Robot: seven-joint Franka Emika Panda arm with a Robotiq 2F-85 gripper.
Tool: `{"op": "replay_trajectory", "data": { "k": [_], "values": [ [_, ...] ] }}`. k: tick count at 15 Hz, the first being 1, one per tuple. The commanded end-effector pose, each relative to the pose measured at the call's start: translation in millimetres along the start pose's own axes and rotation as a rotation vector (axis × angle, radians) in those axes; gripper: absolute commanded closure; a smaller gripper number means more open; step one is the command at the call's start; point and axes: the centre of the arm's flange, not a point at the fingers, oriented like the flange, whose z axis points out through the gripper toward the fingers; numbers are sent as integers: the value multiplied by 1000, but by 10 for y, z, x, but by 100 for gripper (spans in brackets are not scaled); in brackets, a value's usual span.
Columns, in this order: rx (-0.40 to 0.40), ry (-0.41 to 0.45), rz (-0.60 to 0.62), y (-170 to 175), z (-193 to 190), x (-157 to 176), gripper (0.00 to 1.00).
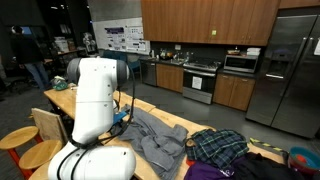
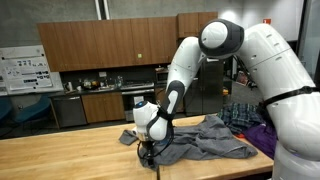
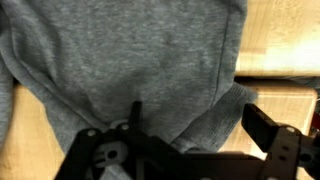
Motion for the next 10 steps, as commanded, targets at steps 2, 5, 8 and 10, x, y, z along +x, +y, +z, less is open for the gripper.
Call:
{"op": "replay_trajectory", "data": {
  "k": [2,5,8,10],
  "values": [
    [-10,42,64,68,128,102,0],
    [-22,43,78,104,104,109,0],
    [-39,42,77,123,51,147,0],
    [-50,48,68,136,20,193,1]
  ]
}}
